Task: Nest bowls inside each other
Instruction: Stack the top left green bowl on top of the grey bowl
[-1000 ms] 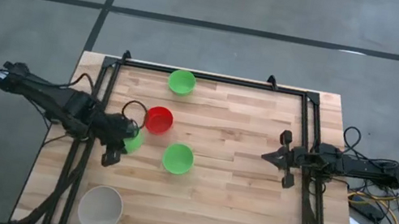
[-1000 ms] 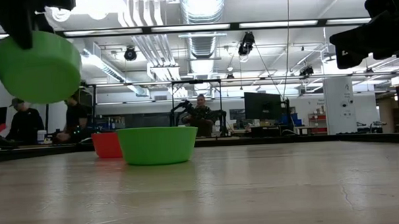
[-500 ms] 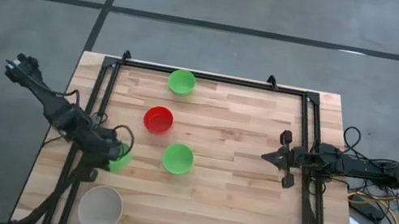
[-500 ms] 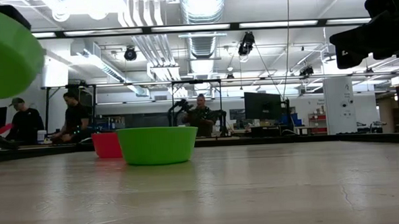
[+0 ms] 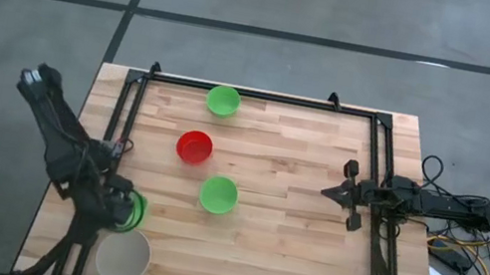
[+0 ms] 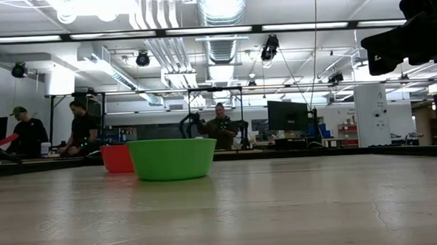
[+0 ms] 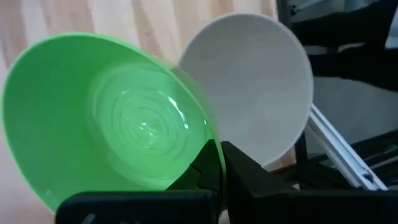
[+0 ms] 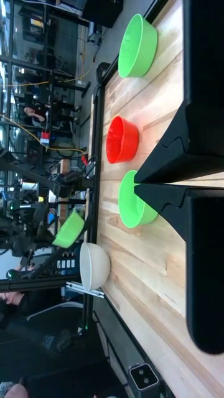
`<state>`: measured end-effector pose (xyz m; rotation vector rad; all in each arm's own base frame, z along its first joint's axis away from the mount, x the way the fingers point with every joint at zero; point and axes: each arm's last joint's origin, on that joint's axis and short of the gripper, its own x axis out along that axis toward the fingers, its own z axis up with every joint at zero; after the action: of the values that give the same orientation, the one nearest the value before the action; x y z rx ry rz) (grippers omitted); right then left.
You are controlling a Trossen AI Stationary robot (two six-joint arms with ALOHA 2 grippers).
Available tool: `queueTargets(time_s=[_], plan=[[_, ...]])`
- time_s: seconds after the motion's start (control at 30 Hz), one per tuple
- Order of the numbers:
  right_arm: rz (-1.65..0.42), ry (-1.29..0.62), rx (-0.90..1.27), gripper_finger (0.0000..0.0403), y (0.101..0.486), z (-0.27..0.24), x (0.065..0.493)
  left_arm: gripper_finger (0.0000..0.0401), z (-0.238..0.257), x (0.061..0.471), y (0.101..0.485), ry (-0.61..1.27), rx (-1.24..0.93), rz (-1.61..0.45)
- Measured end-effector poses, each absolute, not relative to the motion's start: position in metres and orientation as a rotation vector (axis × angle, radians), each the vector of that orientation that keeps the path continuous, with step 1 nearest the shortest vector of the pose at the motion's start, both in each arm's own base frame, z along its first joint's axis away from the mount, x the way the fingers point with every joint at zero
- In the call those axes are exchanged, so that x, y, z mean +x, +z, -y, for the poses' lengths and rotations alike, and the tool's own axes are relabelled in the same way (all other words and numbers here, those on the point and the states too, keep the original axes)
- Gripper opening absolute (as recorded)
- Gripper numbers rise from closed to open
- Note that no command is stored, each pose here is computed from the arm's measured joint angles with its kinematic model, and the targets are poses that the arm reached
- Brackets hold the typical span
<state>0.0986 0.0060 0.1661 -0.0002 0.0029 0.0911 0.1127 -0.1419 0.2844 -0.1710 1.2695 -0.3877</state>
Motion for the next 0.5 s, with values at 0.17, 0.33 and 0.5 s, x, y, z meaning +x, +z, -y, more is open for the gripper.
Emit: queueTargets(time_s=[0.17,0.33,0.5], plan=[[-0.003,0.091,0.000,0.0009,0.166,-0.006,0.099,0.0005,0.157,0.120,0.302,-0.437,-0.101,-1.209],[-0.003,0.091,0.000,0.0009,0.166,-0.006,0.099,0.0005,0.168,0.131,0.318,-0.401,-0.063,-1.140],[-0.004,0.091,0.000,0.0009,0.166,-0.006,0.099,0.0005,0.184,0.142,0.322,-0.345,-0.090,-1.163]])
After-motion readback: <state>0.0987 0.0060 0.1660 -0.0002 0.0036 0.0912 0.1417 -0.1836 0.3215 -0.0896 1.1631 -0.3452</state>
